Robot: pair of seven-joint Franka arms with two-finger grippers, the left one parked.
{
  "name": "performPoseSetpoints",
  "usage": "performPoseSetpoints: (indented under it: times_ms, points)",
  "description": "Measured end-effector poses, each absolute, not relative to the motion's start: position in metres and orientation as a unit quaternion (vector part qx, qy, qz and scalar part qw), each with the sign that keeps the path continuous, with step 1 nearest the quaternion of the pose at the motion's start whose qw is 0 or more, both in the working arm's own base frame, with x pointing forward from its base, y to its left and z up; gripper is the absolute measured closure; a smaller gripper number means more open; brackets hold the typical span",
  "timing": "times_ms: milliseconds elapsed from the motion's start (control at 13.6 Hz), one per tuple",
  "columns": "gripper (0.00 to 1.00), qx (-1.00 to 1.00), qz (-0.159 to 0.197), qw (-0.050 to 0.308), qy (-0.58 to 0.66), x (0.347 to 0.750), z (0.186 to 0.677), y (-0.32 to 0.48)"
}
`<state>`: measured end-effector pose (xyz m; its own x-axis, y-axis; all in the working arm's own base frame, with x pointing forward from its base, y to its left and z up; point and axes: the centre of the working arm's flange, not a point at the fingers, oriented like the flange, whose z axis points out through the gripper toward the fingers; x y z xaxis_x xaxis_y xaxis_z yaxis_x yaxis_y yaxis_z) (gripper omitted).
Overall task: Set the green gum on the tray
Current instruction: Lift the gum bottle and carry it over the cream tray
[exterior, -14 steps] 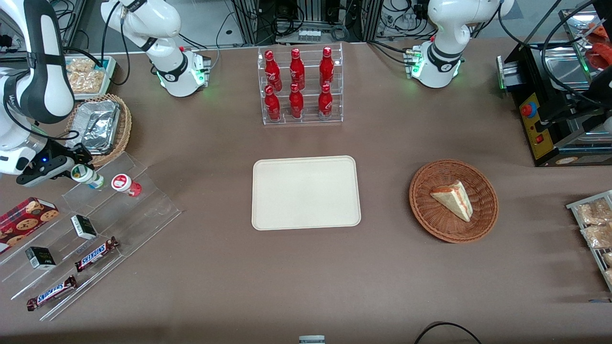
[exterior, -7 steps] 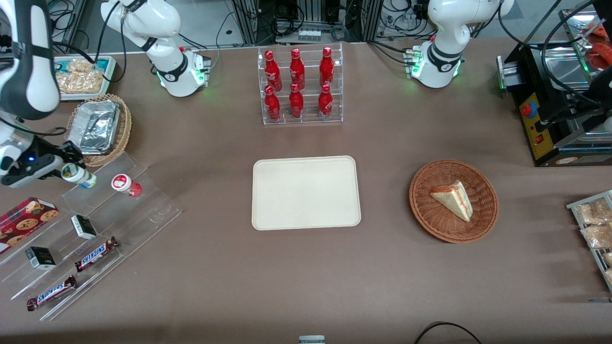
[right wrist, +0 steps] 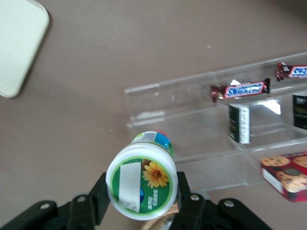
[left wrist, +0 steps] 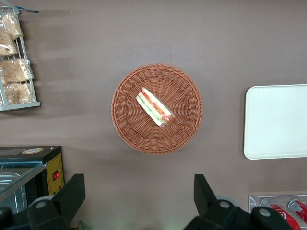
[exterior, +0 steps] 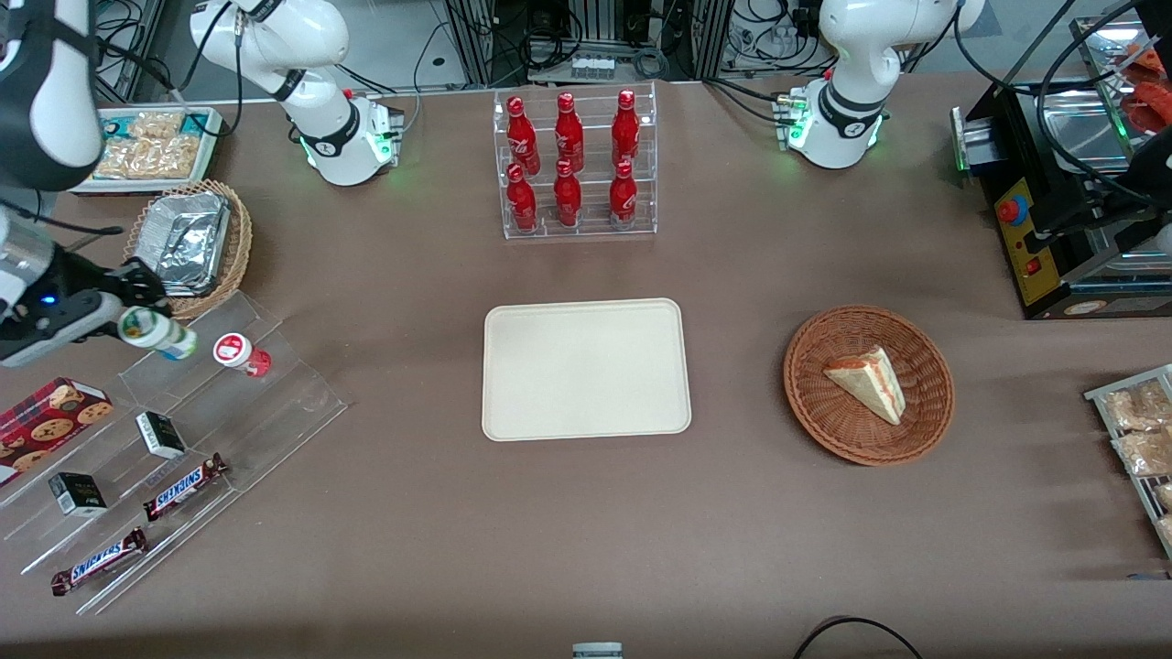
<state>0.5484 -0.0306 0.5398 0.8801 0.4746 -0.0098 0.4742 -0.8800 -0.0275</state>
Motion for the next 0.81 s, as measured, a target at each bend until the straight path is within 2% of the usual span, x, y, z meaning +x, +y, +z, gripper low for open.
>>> performPoseSetpoints:
  times_ms: [294,588,809]
  points:
    - [0.41,-0.981,0.019,0.01,-0.193,0.551,0.536,0.082]
    - [0.41,-0.991,0.021,0.026,-0.131,0.556,0.531,0.173]
    - [0.41,-0.995,0.032,0.018,-0.092,0.56,0.51,0.238]
